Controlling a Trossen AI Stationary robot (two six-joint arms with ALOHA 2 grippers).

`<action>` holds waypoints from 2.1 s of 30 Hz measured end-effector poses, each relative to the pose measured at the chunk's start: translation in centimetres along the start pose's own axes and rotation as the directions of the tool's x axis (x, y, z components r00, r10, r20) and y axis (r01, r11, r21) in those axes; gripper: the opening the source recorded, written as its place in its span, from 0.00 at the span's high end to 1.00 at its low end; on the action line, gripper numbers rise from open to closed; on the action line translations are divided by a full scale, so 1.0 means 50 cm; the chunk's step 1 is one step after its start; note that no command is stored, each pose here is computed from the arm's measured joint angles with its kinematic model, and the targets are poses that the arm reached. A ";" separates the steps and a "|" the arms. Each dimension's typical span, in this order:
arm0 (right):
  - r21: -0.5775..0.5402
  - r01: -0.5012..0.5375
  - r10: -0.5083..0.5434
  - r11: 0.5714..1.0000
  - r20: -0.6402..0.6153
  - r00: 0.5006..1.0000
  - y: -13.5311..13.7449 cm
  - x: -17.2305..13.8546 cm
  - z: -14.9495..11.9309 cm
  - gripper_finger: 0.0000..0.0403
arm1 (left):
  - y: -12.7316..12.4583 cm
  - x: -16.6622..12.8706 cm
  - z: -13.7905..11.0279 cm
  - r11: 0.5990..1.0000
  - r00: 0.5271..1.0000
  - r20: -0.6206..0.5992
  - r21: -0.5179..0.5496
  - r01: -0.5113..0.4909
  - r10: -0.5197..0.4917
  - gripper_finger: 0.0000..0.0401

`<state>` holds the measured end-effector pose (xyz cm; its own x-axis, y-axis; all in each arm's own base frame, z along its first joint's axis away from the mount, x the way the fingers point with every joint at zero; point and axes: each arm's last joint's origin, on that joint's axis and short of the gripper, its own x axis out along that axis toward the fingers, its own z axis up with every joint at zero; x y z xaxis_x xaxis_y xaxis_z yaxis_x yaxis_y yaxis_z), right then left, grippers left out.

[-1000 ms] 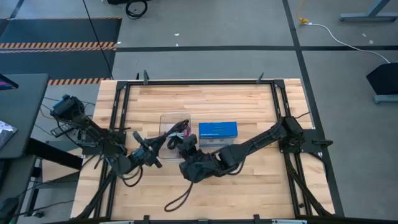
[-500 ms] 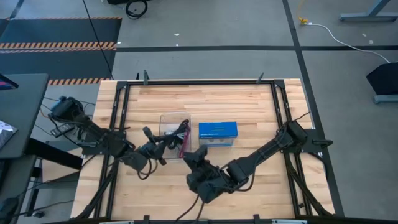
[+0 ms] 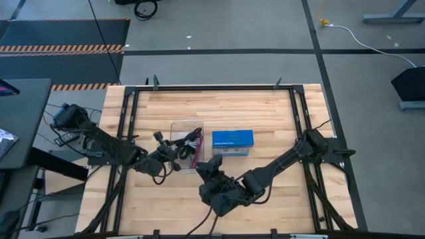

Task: Pick and place USB-C Cables
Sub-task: Put the black charger cable into the transparent bin, then return to Home Position

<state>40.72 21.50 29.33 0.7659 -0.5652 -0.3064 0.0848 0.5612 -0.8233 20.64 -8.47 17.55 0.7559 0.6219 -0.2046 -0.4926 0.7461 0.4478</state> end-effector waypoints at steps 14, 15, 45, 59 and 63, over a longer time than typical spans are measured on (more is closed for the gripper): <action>0.032 -0.005 0.005 0.999 -0.012 1.000 0.002 0.000 -0.004 0.66 | -0.011 -0.001 0.044 0.982 0.985 0.037 -0.084 0.170 -0.167 0.50; 0.030 -0.005 0.005 1.000 -0.013 1.000 0.002 0.000 -0.005 0.66 | -0.014 -0.005 0.053 0.978 0.982 0.048 -0.090 0.188 -0.184 0.49; 0.531 -0.267 0.351 0.804 -0.061 0.935 -0.284 -0.117 -0.126 0.97 | 0.175 -0.001 0.188 0.829 0.807 0.323 -0.104 0.549 -0.494 0.94; 0.616 -0.483 0.432 0.622 0.244 0.868 -0.357 0.020 -0.217 0.99 | 0.239 0.036 0.173 0.853 0.848 0.296 -0.158 0.497 -0.440 0.99; 0.613 -0.549 0.373 0.568 0.403 0.836 -0.360 0.063 -0.267 0.99 | 0.245 0.043 0.168 0.855 0.848 0.284 -0.141 0.500 -0.448 0.99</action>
<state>33.10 1.52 36.81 0.9285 -0.0192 -0.3710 0.0182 0.9998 -0.0063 19.86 0.00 29.89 0.9839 0.1251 -0.1275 -0.1045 0.9820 0.1574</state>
